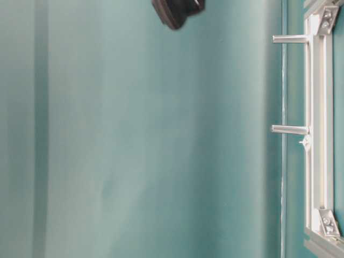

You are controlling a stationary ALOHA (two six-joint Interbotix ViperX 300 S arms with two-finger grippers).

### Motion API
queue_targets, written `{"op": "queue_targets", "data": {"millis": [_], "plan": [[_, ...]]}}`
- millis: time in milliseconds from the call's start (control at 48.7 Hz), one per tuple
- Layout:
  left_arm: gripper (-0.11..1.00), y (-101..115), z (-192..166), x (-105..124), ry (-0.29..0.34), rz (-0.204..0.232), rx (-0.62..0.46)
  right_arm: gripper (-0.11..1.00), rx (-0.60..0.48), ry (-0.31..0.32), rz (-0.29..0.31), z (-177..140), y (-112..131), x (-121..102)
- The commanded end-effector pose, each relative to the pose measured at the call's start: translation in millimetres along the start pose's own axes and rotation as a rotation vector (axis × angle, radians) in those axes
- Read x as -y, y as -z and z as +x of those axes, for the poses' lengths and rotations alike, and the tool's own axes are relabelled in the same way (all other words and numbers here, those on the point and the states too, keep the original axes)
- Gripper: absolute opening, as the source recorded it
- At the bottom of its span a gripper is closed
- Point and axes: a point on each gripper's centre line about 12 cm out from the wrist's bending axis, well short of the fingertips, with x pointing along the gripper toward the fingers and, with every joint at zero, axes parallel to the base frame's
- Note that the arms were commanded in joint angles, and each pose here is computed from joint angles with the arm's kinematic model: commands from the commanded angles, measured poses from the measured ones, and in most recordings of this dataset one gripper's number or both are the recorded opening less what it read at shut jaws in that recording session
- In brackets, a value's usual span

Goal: Move the cable alternately left and right between 8 closely spaced pins so it hooks onto each one.
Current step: 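Lift the cable with right gripper to the frame's bottom-right corner pins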

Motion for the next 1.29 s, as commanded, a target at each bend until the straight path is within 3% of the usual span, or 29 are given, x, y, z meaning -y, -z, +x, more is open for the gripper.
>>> {"op": "queue_targets", "data": {"millis": [0, 247, 493, 863, 1274], "plan": [[0.06, -4, 0, 1, 0.002, -0.004, 0.011, 0.13, -0.004, -0.041, 0.025, -14, -1, -2], [0.06, -3, 1, 0, 0.001, -0.004, 0.009, 0.13, 0.000, -0.034, 0.113, -15, -7, -1], [0.06, -1, 1, 0, 0.001, -0.004, 0.015, 0.13, 0.036, -0.019, 0.196, -13, -28, -2], [0.06, 0, -1, 0, 0.003, -0.004, 0.029, 0.13, 0.086, 0.020, 0.247, -9, -57, 2], [0.06, 2, -2, 0, 0.004, -0.004, 0.047, 0.13, 0.091, 0.031, 0.267, -5, -64, 5]]}}
